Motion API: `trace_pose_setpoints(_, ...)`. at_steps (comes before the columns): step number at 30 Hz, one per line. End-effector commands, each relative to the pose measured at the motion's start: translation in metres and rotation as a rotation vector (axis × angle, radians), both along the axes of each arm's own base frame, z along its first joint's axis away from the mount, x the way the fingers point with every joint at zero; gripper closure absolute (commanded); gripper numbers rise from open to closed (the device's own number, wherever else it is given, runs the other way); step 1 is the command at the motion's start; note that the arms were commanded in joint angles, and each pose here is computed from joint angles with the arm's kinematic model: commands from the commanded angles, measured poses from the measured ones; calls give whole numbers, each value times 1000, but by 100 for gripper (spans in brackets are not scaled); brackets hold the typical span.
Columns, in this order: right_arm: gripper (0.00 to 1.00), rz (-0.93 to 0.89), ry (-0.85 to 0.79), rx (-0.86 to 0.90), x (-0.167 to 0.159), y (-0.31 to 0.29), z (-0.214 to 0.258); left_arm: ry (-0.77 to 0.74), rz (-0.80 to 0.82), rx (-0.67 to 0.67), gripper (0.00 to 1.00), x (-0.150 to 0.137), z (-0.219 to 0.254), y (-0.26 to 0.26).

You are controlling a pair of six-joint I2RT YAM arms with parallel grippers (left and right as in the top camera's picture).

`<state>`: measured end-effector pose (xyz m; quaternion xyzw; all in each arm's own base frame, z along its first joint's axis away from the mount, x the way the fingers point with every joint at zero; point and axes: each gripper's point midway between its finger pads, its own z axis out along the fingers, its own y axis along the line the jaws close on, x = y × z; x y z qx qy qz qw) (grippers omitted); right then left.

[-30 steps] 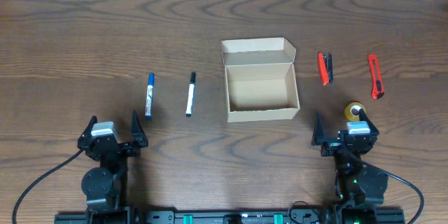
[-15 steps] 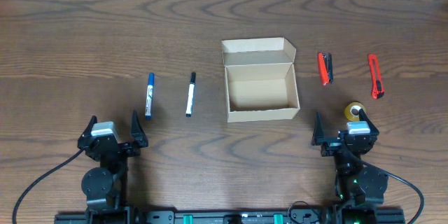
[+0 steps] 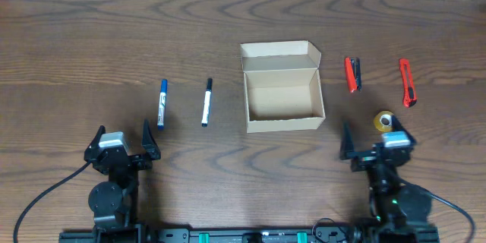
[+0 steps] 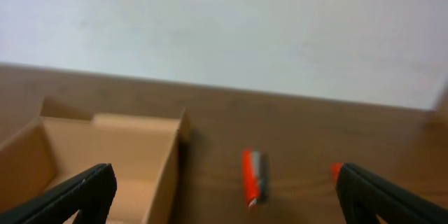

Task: Pack container
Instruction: 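Move the right gripper over the yellow tape roll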

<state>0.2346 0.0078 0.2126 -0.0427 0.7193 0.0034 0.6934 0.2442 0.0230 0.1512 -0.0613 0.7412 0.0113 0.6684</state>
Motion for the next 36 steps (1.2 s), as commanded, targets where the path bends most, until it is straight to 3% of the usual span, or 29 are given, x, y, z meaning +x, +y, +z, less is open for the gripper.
trace_pose_setpoints(1, 1, -176, -10, -34, -5, -31, 47, 54, 15, -1, 5, -2, -16, 2)
trace_pose_setpoints(5, 1, -291, 136, -70, 6, -52, 73, 54, 15, -1, 5, -2, -16, 2)
trace_pose_setpoints(8, 1, -346, 357, -70, 19, -62, 77, 54, 15, -1, 5, -2, -16, 2)
trace_pose_setpoints(12, 1, -278, 685, -70, 34, -53, 67, 54, 15, -1, 5, -2, -16, 2)
trace_pose_setpoints(15, 1, -239, 826, -65, 48, -47, 60, 54, 15, -1, 5, -2, -16, 2)
trace_pose_setpoints(19, 1, -144, 933, -22, 71, -32, 37, 54, 15, -1, 5, -2, -16, 2)
trace_pose_setpoints(28, 1, -199, 1026, -16, 127, -45, -18, 54, 15, -1, 5, -2, -16, 2)
trace_pose_setpoints(36, 1, -99, 1171, 1, 145, -38, -67, 54, 15, -1, 5, -2, -16, 2)
